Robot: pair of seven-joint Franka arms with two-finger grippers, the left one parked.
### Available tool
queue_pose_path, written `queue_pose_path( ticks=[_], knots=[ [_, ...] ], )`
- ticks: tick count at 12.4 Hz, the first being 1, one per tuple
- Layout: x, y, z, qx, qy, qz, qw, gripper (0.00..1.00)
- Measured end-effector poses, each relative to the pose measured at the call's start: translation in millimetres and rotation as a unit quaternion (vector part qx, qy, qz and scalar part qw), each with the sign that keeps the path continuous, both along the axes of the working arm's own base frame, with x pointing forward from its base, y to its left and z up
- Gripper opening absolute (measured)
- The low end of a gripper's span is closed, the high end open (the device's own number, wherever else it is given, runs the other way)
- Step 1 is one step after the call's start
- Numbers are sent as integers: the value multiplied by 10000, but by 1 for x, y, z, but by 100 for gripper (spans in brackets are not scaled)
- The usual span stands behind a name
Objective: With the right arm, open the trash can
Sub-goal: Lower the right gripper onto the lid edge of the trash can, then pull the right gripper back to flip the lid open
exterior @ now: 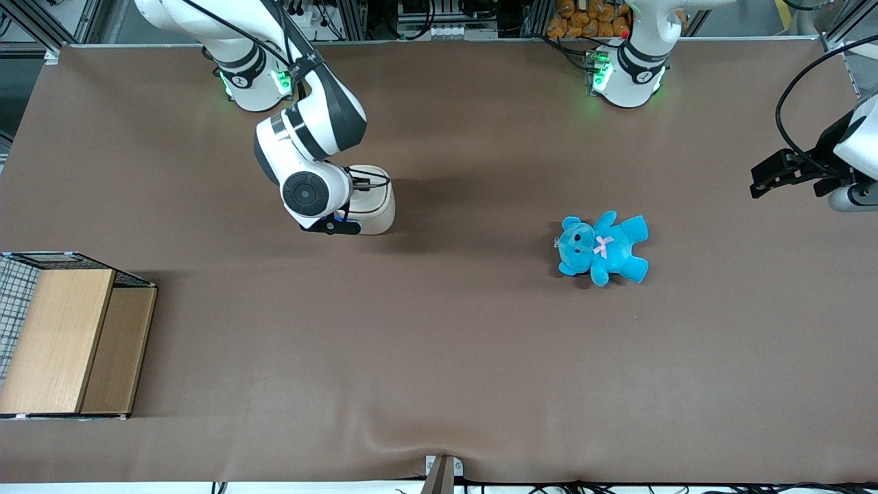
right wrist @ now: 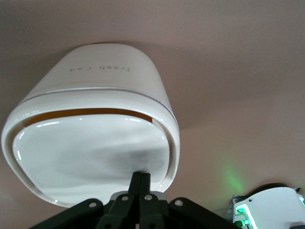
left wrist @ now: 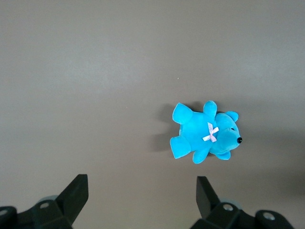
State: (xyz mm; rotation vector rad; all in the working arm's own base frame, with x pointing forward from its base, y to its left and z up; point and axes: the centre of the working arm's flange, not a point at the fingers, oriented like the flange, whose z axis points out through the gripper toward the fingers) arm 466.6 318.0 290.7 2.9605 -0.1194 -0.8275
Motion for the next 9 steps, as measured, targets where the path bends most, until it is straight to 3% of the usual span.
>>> queue_pose_path(
  ticks=[6,9],
  knots=[
    [1,0,2,-19,19,-55,10000,1],
    [12,1,37,-23,159,-8,9999,1]
  ],
)
